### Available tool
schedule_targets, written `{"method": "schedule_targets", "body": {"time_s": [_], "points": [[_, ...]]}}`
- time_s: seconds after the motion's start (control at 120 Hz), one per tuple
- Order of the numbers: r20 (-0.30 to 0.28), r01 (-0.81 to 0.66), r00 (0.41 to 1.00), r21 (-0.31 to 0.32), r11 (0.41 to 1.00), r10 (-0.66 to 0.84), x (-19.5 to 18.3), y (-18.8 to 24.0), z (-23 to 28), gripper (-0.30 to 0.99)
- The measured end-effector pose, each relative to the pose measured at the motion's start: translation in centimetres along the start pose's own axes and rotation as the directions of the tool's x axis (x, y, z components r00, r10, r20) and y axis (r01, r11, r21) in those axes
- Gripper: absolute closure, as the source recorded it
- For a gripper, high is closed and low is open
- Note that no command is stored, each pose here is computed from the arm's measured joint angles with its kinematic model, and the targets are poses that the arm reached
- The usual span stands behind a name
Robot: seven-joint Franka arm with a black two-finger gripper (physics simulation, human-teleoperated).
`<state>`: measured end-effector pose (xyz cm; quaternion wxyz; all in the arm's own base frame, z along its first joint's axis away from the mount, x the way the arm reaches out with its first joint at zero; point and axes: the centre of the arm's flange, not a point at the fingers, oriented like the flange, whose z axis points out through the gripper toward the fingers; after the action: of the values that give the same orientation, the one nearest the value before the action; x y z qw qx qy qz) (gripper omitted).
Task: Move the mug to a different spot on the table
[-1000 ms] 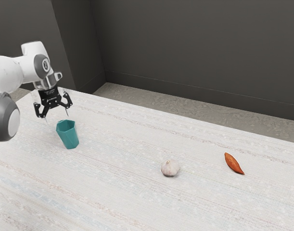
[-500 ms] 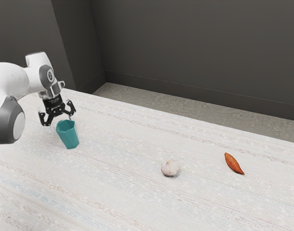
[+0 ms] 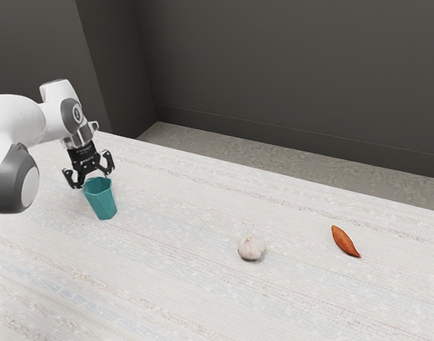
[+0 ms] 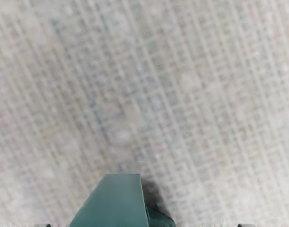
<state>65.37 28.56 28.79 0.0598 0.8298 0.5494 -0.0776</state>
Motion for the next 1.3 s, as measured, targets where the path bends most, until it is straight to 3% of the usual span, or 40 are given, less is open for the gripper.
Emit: {"method": "schedule_targets", "body": {"time_s": [0.467,0.775,1.008,1.3], "points": [[0.022,-0.002,1.0,0.014,1.0,0.002,-0.2,-0.2,0.2,0.45],[0.043,0.005,0.999,-0.008,1.0,-0.005,-0.7,-0.4,-1.8,0.54],[0.097,0.011,0.995,-0.063,0.998,-0.005,-2.1,-0.1,-3.9,0.56],[0.213,-0.031,0.976,-0.089,0.996,0.05,-7.2,2.7,-1.9,0.56]]}}
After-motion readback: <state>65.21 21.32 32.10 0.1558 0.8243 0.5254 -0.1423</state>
